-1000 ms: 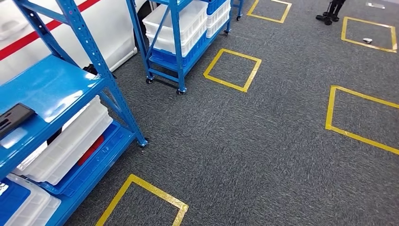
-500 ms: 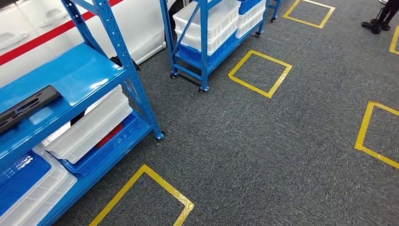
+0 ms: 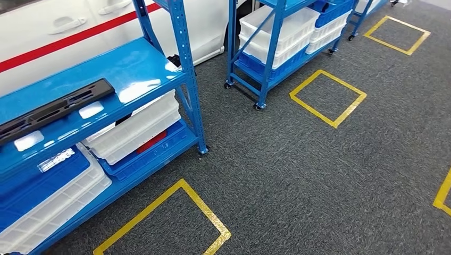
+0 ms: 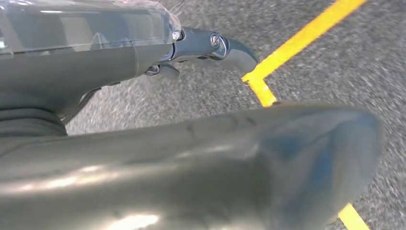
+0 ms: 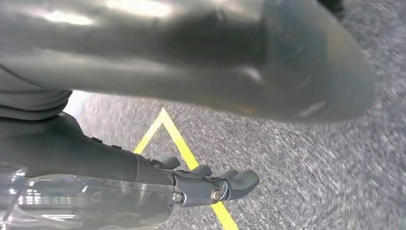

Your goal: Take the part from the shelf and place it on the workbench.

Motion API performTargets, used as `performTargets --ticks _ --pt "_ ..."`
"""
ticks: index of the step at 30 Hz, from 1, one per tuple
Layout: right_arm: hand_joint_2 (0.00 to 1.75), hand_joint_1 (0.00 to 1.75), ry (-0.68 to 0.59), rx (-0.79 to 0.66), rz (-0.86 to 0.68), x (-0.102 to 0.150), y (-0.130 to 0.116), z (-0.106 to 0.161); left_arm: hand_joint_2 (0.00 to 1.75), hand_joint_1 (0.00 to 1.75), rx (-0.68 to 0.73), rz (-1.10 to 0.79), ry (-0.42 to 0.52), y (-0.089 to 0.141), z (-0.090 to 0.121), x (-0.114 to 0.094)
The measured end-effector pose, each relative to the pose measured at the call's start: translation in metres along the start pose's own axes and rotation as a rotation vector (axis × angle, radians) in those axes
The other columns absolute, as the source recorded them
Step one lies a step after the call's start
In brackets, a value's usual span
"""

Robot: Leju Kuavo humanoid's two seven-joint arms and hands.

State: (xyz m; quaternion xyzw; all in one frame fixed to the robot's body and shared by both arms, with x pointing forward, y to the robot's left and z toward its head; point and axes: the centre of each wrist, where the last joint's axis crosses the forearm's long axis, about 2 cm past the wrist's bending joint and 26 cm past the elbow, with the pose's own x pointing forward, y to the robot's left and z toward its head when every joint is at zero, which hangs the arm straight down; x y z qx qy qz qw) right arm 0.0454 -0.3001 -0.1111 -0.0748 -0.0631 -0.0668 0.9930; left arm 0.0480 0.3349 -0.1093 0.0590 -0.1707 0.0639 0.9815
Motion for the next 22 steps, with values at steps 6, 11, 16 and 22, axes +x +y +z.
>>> performTargets --ticks 6,11,16,22 --pt "0.00 0.00 0.011 -0.009 -0.119 0.0024 -0.0026 -0.0004 0.00 0.00 0.005 0.013 0.000 -0.0008 0.0002 -0.0007" --pt "0.00 0.00 0.014 -0.010 -0.140 0.0022 -0.0032 -0.0005 0.00 0.00 0.004 0.015 0.000 -0.0020 0.0003 -0.0009" --pt "0.00 0.00 0.011 0.002 -0.130 0.0018 -0.0039 -0.0006 0.00 0.00 0.001 0.015 0.002 -0.0033 0.0006 -0.0021" --pt "0.00 0.00 -0.007 0.010 -0.107 0.0057 -0.0045 -0.0007 0.00 0.00 0.002 0.021 -0.005 -0.0042 0.0001 0.0005"
